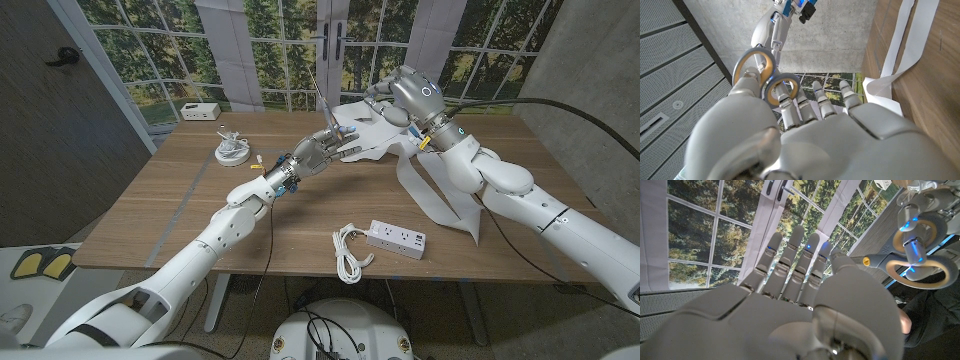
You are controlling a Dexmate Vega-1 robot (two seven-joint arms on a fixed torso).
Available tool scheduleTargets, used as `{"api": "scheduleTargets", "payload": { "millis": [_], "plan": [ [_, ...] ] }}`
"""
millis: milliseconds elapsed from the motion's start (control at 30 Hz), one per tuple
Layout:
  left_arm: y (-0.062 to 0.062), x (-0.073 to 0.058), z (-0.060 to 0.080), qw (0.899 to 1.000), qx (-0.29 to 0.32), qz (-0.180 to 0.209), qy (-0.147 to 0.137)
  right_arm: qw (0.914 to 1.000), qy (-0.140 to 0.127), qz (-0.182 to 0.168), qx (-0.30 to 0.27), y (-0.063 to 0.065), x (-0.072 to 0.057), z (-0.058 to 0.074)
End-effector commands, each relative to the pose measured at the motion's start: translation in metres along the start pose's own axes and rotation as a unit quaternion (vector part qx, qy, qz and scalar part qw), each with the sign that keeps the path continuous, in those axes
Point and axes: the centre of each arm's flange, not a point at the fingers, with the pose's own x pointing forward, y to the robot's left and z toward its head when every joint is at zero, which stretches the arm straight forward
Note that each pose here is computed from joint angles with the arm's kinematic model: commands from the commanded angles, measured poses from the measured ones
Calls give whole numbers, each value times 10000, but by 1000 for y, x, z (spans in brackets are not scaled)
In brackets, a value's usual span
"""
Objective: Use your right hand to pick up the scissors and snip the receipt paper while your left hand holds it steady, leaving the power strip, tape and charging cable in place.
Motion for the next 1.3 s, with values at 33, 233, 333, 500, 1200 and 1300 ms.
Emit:
{"api": "scheduleTargets", "payload": {
  "millis": [33,233,333,500,1200,1300],
  "plan": [
    [-2,-3,-4,10000,-52,-70,-12,10000,-3,28,-16,1,-4,0],
    [-3,-3,-5,9999,-57,-101,-12,10000,-5,34,-11,0,-4,0],
    [-3,-2,-6,9999,-36,-113,-1,10000,-3,36,0,0,-4,-1],
    [-2,-1,-6,9999,-21,-132,25,10000,27,64,-4,0,-4,-2],
    [1,-8,-3,9995,163,-219,147,9999,96,76,20,3,-4,1],
    [1,-9,-2,9995,170,-221,142,9999,99,72,14,4,-4,1]
  ]
}}
